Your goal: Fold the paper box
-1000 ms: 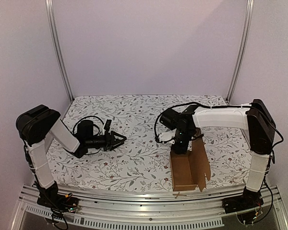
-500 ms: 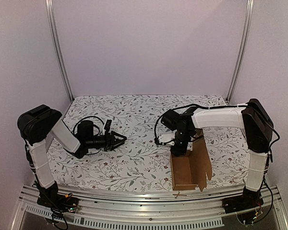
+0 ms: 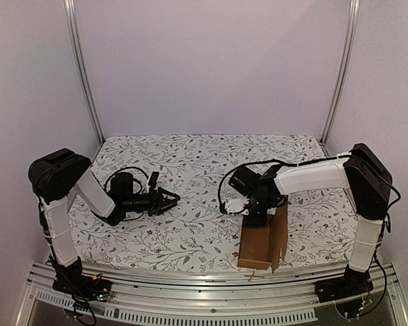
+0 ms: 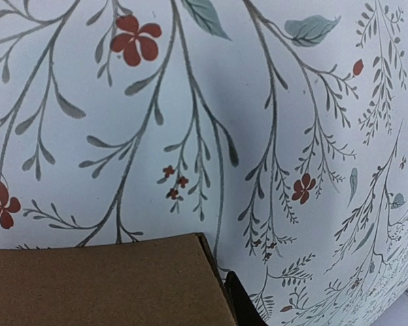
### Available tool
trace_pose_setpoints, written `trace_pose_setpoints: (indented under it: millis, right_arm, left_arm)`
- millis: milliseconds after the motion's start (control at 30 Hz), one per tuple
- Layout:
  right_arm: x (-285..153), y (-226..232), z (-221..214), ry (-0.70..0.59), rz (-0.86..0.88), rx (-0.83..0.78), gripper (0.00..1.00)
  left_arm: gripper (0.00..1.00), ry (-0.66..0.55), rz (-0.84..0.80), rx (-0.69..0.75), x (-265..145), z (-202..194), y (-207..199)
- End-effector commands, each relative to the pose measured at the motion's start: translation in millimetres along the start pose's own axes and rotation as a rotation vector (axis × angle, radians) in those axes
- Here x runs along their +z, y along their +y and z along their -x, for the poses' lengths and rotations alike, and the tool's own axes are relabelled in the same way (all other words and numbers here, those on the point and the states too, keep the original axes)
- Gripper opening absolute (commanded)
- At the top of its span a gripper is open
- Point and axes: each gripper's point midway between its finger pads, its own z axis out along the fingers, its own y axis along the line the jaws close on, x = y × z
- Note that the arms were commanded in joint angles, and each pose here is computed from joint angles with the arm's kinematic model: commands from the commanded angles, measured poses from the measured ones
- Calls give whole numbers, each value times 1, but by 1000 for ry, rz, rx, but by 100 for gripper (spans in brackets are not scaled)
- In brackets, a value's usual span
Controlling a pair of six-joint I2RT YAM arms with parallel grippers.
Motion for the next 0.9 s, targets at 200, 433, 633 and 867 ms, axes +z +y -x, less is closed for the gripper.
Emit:
trace_pose_setpoints:
  millis: [200, 433, 633, 867]
  right_arm:
    - [-34, -6, 9, -40, -32, -49, 26]
    - [-121, -31, 20, -168, -96, -6, 39]
    - [-172, -50, -8, -197, -120, 123, 46]
    - [-215, -71, -70, -268, -88, 444, 83]
  left_arm:
    - [44, -1, -32, 2, 2, -1, -5]
    - [44, -2, -47, 31, 10, 4, -18]
    - [47, 29, 13, 132, 27, 0, -32]
    - [53, 93, 322, 515, 51, -6, -64]
